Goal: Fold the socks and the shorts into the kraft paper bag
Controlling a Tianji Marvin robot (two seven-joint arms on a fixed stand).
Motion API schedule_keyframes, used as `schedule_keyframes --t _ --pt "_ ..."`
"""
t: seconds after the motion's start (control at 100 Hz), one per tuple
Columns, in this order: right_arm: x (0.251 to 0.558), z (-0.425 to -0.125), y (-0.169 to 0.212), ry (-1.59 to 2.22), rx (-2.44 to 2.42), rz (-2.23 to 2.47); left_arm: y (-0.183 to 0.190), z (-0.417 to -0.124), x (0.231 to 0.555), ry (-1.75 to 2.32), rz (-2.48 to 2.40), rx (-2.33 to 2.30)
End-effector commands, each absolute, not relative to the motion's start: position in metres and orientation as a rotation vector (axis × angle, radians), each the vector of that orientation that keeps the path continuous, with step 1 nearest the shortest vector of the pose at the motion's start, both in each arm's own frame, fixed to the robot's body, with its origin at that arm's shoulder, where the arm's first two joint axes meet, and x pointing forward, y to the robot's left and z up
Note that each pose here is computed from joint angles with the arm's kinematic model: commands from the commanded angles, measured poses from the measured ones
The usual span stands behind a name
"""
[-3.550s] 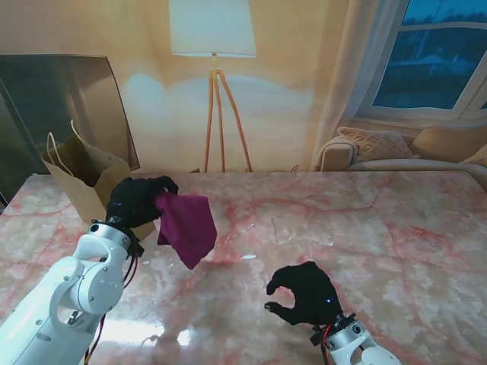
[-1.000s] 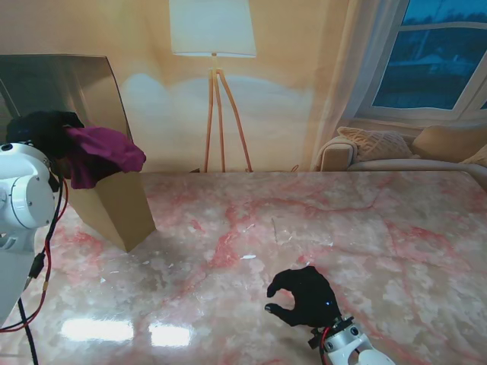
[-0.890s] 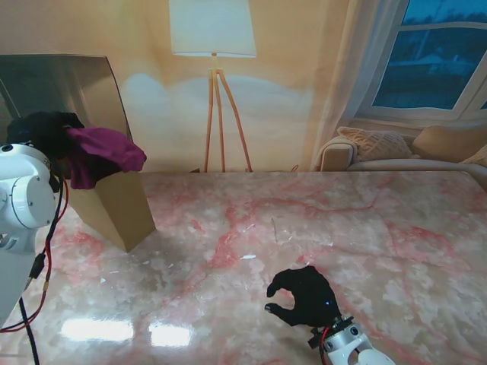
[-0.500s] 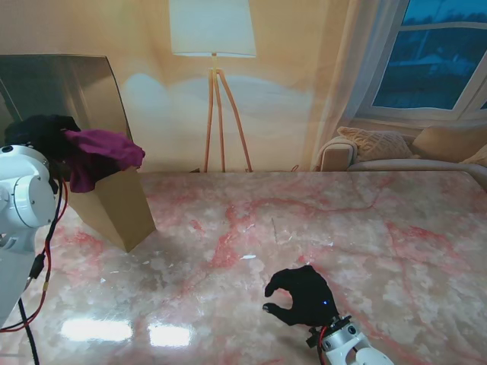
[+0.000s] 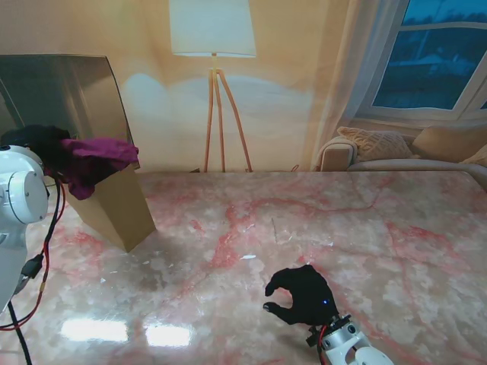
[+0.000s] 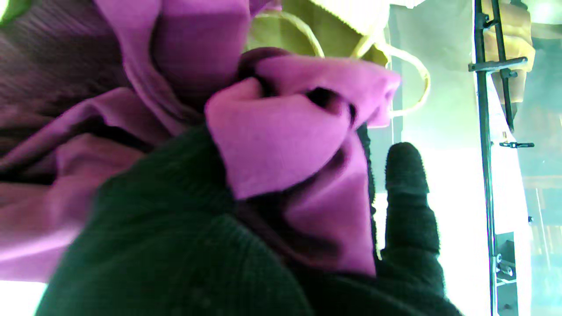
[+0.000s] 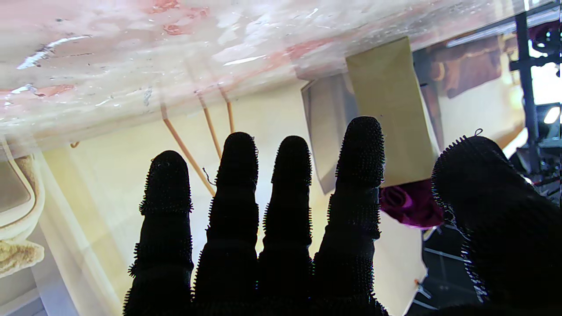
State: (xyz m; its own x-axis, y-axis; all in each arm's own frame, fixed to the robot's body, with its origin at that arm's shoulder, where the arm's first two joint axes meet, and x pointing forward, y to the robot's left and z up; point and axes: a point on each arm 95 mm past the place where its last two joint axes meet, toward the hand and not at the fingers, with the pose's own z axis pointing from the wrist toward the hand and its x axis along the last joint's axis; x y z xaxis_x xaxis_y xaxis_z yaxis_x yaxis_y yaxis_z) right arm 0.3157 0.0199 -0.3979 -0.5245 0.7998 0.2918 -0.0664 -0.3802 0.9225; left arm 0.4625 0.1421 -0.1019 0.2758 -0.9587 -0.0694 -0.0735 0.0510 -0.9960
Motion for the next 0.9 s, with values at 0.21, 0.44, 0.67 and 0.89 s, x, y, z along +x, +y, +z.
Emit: schedule_keyframes --t 0.21,0.44,0.67,0.89 --pt "0.313 -0.4 0.023 1.249 1.038 1.968 0.141 -0.1 0.466 1.088 -0.907 -1.385" --pt "0.312 -0.401 0.022 1.251 1.042 1.968 0.142 -0.109 0.47 1.092 -0.895 -1.481" --pt "0.313 -0.401 0.023 1.253 1.04 1.973 0.146 -0.111 0.471 1.125 -0.834 -1.51" --pt "0.314 -0.4 0.023 1.255 1.038 1.974 0.149 -0.111 0.471 1.168 -0.798 -1.522"
